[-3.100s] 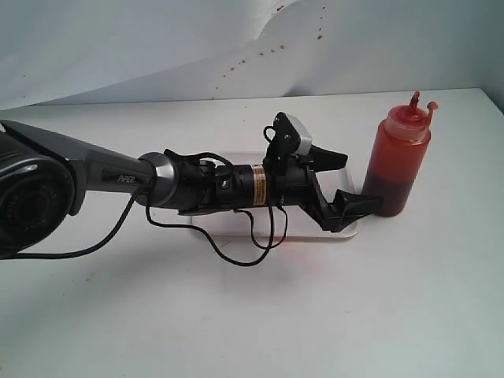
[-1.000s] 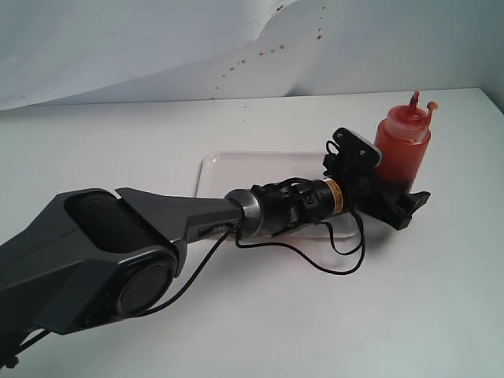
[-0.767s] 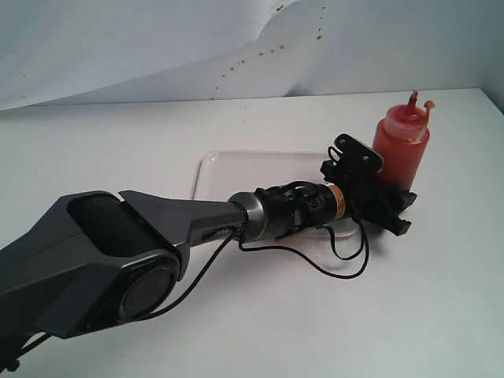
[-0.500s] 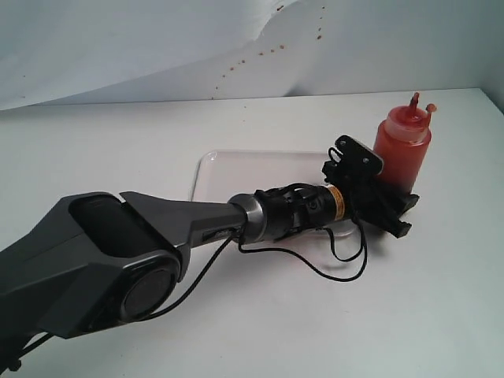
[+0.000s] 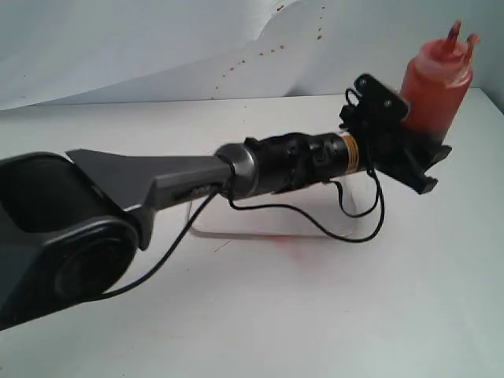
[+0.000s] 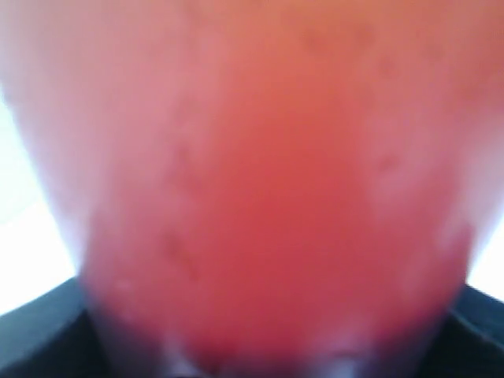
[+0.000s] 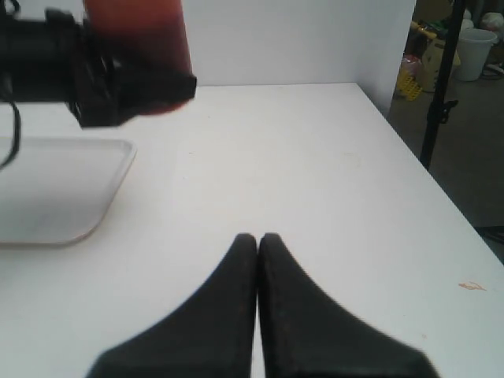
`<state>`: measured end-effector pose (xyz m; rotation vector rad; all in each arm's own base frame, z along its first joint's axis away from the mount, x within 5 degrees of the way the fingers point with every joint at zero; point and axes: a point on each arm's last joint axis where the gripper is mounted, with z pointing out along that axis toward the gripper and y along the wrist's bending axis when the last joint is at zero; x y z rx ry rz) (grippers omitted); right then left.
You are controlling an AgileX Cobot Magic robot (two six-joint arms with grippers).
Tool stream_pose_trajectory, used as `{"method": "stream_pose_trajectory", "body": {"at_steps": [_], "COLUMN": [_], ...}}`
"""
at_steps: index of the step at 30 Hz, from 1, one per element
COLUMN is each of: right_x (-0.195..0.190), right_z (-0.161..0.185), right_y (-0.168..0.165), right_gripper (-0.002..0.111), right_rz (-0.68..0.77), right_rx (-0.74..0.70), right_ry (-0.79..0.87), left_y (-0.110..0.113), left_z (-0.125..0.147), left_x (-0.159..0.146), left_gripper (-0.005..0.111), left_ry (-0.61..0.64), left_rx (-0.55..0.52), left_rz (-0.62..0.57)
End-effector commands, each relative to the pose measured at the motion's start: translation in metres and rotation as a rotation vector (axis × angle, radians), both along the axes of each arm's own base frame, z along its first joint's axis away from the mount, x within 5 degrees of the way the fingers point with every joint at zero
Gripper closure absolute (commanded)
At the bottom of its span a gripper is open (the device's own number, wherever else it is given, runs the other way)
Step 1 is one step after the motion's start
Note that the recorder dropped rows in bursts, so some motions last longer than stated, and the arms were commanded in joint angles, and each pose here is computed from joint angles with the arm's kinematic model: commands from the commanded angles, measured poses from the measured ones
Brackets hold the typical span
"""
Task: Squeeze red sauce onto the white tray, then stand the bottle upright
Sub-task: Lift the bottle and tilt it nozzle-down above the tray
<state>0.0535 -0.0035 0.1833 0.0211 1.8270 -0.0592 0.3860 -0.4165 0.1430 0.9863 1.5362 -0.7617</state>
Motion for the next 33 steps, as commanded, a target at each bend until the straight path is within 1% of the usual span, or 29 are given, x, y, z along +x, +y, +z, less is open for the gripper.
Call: {"method": "stream_pose_trajectory", "body": {"at_steps": [1, 4, 6, 9, 11, 14, 16, 18, 20, 22, 24, 26, 27, 29, 30, 32, 33], "right_x": [0.000, 0.000, 0.000, 0.000, 0.000, 0.000, 0.000, 0.000, 0.001, 0.003, 0.002, -0.001, -0.004, -0.009, -0.013, -0.020, -0.022], "right_z": [-0.001, -0.001, -0.001, -0.001, -0.001, 0.000, 0.000, 0.001, 0.006, 0.018, 0.037, 0.050, 0.058, 0.067, 0.074, 0.082, 0.085], "right_y": [0.000, 0.000, 0.000, 0.000, 0.000, 0.000, 0.000, -0.001, -0.002, 0.000, 0.002, 0.002, 0.002, 0.002, 0.002, 0.001, 0.002], "right_gripper": [0.108, 0.108, 0.108, 0.108, 0.108, 0.108, 0.108, 0.108, 0.108, 0.108, 0.108, 0.108, 0.108, 0.108, 0.108, 0.108, 0.108], "right_rz": [0.006, 0.006, 0.006, 0.006, 0.006, 0.005, 0.005, 0.003, 0.004, 0.018, 0.030, 0.029, 0.029, 0.029, 0.028, 0.048, 0.079], "right_rx": [0.004, 0.004, 0.004, 0.004, 0.004, -0.012, -0.010, -0.044, -0.098, -0.096, -0.034, 0.016, 0.027, 0.042, 0.049, 0.127, 0.224], "right_ry": [-0.002, -0.002, -0.002, -0.002, -0.002, -0.005, -0.006, -0.017, -0.068, -0.203, -0.415, -0.566, -0.663, -0.781, -0.869, -0.985, -1.020], "left_y": [0.015, 0.032, 0.048, 0.075, 0.096, 0.126, 0.146, 0.161, 0.170, 0.175, 0.177, 0.177, 0.177, 0.177, 0.177, 0.177, 0.178], "left_z": [0.070, 0.100, 0.122, 0.143, 0.158, 0.170, 0.177, 0.183, 0.189, 0.191, 0.191, 0.189, 0.187, 0.184, 0.182, 0.176, 0.172], "left_x": [-0.014, -0.027, -0.037, -0.049, -0.056, -0.065, -0.069, -0.071, -0.073, -0.074, -0.074, -0.073, -0.072, -0.072, -0.071, -0.069, -0.067], "left_gripper": [0.107, 0.107, 0.107, 0.107, 0.107, 0.107, 0.107, 0.107, 0.107, 0.107, 0.107, 0.107, 0.107, 0.107, 0.107, 0.107, 0.107], "left_ry": [-0.047, -0.090, -0.113, -0.115, -0.163, -0.287, -0.363, -0.387, -0.408, -0.443, -0.481, -0.512, -0.536, -0.558, -0.576, -0.594, -0.608], "left_rx": [0.043, 0.099, 0.126, 0.189, 0.269, 0.475, 0.635, 0.747, 0.827, 0.910, 0.978, 1.038, 1.080, 1.136, 1.178, 1.248, 1.299], "left_rz": [0.023, 0.048, 0.085, 0.202, 0.290, 0.386, 0.444, 0.509, 0.549, 0.550, 0.528, 0.499, 0.477, 0.447, 0.428, 0.402, 0.381]}}
